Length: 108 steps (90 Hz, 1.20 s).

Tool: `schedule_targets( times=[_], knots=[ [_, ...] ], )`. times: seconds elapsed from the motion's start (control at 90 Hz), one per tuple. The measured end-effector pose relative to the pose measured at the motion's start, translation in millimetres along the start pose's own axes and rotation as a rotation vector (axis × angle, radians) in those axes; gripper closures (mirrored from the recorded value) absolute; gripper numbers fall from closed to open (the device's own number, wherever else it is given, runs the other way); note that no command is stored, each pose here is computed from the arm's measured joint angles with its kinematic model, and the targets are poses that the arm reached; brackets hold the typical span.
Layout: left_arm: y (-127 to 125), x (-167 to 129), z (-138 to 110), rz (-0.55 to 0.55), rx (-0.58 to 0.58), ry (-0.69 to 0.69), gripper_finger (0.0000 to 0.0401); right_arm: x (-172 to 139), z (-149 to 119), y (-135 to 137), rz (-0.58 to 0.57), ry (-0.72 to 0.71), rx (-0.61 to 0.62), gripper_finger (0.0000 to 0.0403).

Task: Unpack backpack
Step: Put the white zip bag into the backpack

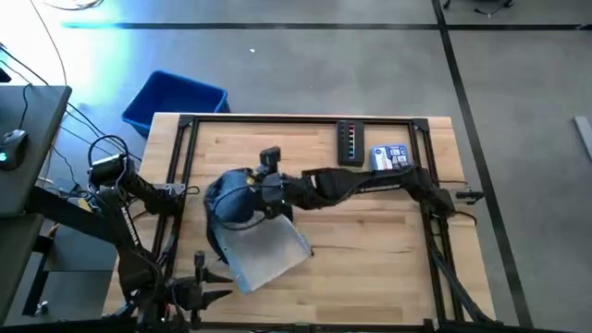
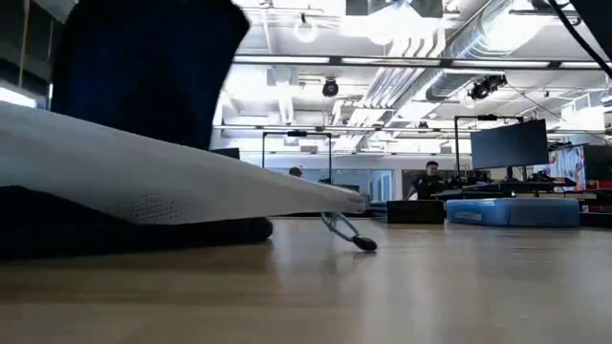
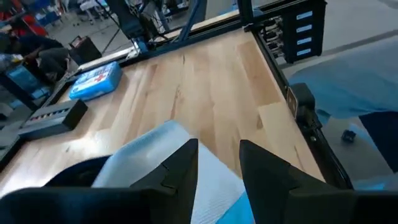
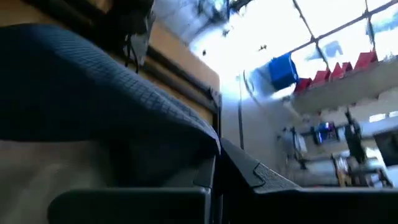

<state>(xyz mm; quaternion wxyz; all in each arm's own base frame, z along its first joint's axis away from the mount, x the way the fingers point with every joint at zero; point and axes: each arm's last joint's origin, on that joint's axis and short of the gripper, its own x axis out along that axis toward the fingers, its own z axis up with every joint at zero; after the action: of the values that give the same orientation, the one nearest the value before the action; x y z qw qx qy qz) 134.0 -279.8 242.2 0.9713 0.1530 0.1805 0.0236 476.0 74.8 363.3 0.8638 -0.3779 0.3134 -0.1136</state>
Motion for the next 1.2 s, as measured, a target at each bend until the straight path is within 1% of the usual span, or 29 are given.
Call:
schedule_targets(
  times=[0.1,0.167,0.278,0.333,0.4,0.478,0.522,0.589,0.667,0.733,0.811,0.911,1.022,1.122,1.2],
  knots=[
    [2,-3,-3,0.043,0.019,-0.019,0.0302,-28,5,12,0.018,0.049,0.019,0.0403],
    [4,-3,-4,0.079,0.016,-0.032,0.0302,-48,2,22,0.040,0.099,0.022,0.0403],
    [9,-2,-7,0.149,0.003,-0.060,0.0302,-82,-4,33,0.093,0.184,0.104,0.0403],
    [13,0,-6,0.190,0.004,-0.075,0.0302,-95,-7,36,0.121,0.208,0.143,0.0403],
    [17,7,-6,0.231,0.028,-0.075,0.0302,-106,-9,39,0.158,0.227,0.161,0.0403],
    [22,16,-4,0.266,0.072,-0.055,0.0302,-113,-11,31,0.163,0.222,0.199,0.0403],
    [25,21,-3,0.284,0.087,-0.044,0.0302,-116,-14,19,0.141,0.218,0.234,0.0403],
    [30,28,-2,0.303,0.094,-0.025,0.0302,-117,-24,-8,0.100,0.228,0.305,0.0403],
    [34,35,-1,0.320,0.085,-0.009,0.0302,-109,-43,-41,0.081,0.285,0.409,0.0403],
    [36,39,0,0.333,0.082,-0.001,0.0302,-91,-66,-64,0.108,0.382,0.480,0.0403],
    [38,42,0,0.339,0.078,0.007,0.0302,-67,-98,-89,0.132,0.511,0.550,0.0403],
    [38,43,0,0.320,0.070,0.028,0.0302,-32,-142,-112,0.160,0.622,0.631,0.0403],
    [37,44,1,0.298,0.043,0.031,0.0302,14,-198,-118,0.257,0.685,0.687,0.0403],
    [35,45,2,0.274,0.013,0.035,0.0302,46,-246,-116,0.369,0.656,0.773,0.0403],
    [35,45,2,0.262,0.010,0.045,0.0302,65,-279,-115,0.373,0.619,0.856,0.0403]
  ],
)
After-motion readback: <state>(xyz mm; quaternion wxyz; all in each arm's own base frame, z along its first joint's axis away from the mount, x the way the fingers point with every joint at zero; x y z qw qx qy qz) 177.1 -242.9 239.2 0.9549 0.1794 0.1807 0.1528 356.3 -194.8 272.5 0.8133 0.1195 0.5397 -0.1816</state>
